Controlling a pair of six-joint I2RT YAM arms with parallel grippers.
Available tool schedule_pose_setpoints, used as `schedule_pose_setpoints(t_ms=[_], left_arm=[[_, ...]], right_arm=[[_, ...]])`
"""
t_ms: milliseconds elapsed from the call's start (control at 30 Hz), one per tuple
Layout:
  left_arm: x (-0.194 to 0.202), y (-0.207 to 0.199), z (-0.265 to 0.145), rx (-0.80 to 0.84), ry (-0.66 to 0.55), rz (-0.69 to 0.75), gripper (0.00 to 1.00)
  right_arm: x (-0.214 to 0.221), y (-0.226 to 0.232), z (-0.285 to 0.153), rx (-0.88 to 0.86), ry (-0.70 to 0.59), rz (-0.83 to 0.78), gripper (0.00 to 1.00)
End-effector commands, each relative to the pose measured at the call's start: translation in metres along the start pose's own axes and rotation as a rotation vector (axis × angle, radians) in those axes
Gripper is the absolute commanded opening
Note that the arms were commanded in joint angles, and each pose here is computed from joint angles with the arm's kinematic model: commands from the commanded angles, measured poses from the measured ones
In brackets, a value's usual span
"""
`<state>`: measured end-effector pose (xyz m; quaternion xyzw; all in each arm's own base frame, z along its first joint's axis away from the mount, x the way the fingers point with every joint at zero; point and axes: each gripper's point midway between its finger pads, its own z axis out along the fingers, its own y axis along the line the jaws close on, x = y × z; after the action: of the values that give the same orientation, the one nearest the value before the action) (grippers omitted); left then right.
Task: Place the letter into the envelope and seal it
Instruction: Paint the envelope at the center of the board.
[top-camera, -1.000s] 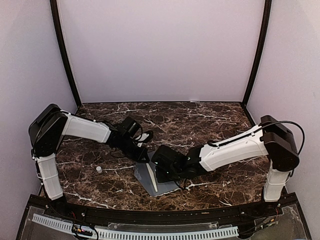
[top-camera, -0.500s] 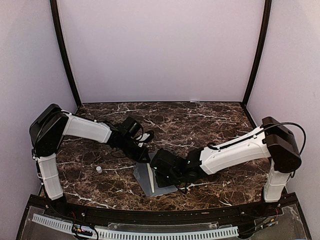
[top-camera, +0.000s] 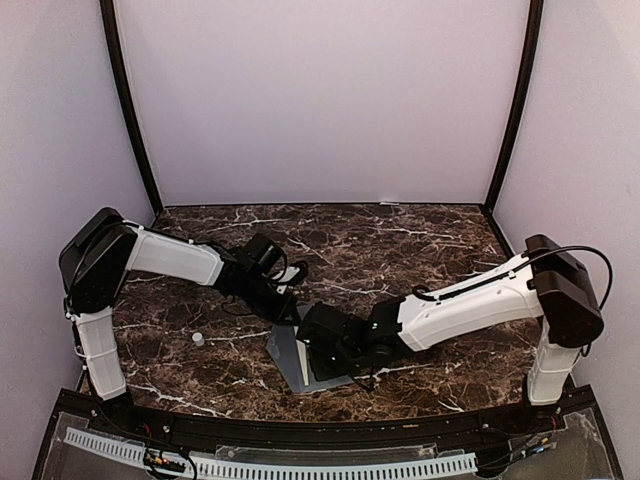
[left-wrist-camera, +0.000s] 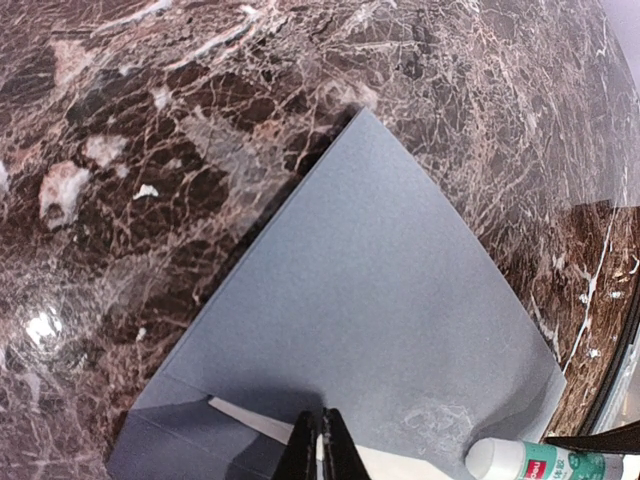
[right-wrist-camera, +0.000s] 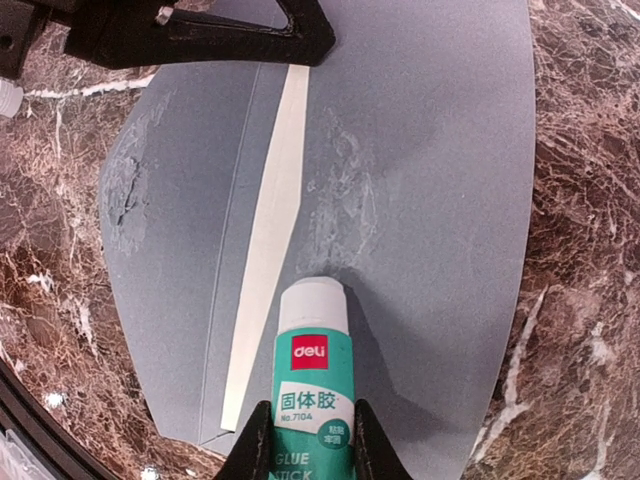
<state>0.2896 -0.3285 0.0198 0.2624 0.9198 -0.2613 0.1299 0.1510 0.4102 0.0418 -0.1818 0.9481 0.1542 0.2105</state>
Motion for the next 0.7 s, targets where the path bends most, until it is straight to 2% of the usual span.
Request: schedule_pose_setpoints(t_ms=[0, 667], left_arm=[[0.039, 0.028, 0.015, -0.101, 0.132, -0.056, 0.05], [0.039, 0.026, 0.015, -0.086, 0.137, -0.058, 0.05]], right_arm=[[0.029, -0.01, 0.01, 0.057, 0.105, -0.016, 0.0], [0.012, -0.024, 0.021, 0.126, 0.073, 0.017, 0.0]])
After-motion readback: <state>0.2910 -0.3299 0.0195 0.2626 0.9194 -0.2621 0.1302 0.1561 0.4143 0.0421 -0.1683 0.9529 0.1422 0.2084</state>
